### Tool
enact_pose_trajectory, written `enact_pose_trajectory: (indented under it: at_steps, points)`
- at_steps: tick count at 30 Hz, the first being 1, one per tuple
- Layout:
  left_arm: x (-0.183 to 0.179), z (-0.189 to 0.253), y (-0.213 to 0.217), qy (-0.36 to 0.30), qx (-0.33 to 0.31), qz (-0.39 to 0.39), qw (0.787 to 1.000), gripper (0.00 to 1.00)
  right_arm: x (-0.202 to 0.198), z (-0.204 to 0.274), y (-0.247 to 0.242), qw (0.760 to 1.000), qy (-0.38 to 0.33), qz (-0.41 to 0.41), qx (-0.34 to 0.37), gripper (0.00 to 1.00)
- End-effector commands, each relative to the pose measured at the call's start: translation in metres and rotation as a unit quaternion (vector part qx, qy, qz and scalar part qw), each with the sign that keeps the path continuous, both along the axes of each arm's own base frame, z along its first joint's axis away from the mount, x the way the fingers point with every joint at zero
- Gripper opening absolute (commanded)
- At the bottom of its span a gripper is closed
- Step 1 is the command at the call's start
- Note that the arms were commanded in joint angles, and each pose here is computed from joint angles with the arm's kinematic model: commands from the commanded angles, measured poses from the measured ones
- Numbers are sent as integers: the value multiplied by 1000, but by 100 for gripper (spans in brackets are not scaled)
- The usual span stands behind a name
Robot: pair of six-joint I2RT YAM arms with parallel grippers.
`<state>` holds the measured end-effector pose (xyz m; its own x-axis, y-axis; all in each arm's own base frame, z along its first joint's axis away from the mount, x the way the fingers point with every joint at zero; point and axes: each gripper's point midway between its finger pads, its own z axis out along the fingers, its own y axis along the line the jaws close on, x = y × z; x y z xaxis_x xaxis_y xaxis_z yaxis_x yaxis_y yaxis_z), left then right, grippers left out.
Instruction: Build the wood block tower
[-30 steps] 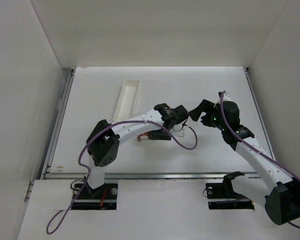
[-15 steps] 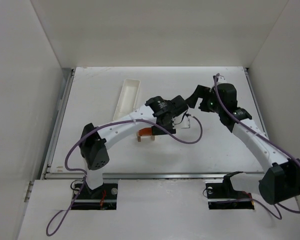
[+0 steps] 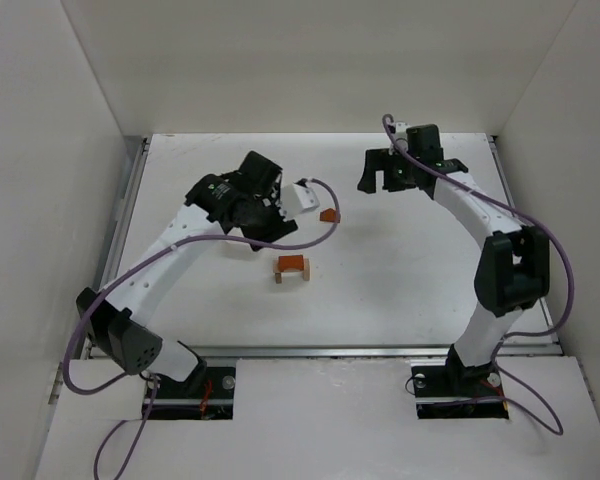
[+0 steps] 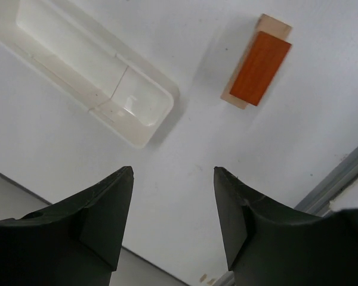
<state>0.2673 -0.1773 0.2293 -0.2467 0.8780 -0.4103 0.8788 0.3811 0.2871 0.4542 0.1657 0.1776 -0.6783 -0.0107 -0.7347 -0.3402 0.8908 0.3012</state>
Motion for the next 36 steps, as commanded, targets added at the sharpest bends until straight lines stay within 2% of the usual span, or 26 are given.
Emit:
enact_pose_trajectory:
  at_steps: [1, 5, 8, 11, 12, 13, 19, 23, 29, 32, 33, 34, 36]
  points:
    - [22, 20, 3, -36, -116, 33, 992, 52, -5, -22, 12, 994, -3, 80, -77, 99]
    - [29, 16, 15, -40, -178, 87, 979, 52, 0, -47, 27, 974, -36, 158, -160, 99]
    - [23, -2, 17, -19, -174, 99, 979, 52, 13, -49, 39, 962, -63, 202, -175, 99]
    - [21, -9, 20, -17, -171, 107, 979, 52, 15, -67, 53, 951, -45, 252, -175, 99]
    - [23, -10, 22, -18, -171, 111, 979, 52, 26, -53, 59, 948, -61, 261, -173, 99]
    - [23, -11, 22, -18, -171, 111, 979, 52, 27, -71, 66, 943, -45, 276, -179, 99]
    - [31, -13, 34, -40, -146, 129, 980, 52, 22, -102, 82, 909, -30, 325, -259, 99]
    - [45, -4, 51, -75, -143, 189, 969, 51, 14, -107, 97, 904, -31, 348, -247, 96]
    - [34, -21, 55, -47, -152, 212, 964, 51, 10, -110, 103, 899, -40, 355, -252, 96]
    - [36, -30, 58, -46, -150, 223, 962, 51, 12, -127, 97, 893, -28, 350, -281, 90]
    - [36, -30, 59, -46, -150, 223, 962, 51, 10, -131, 97, 890, -22, 348, -294, 84]
    - [38, -25, 58, -51, -153, 222, 961, 51, 13, -131, 93, 889, -21, 341, -305, 72]
    - [40, -20, 57, -58, -154, 217, 962, 51, 9, -141, 83, 886, -14, 332, -323, 72]
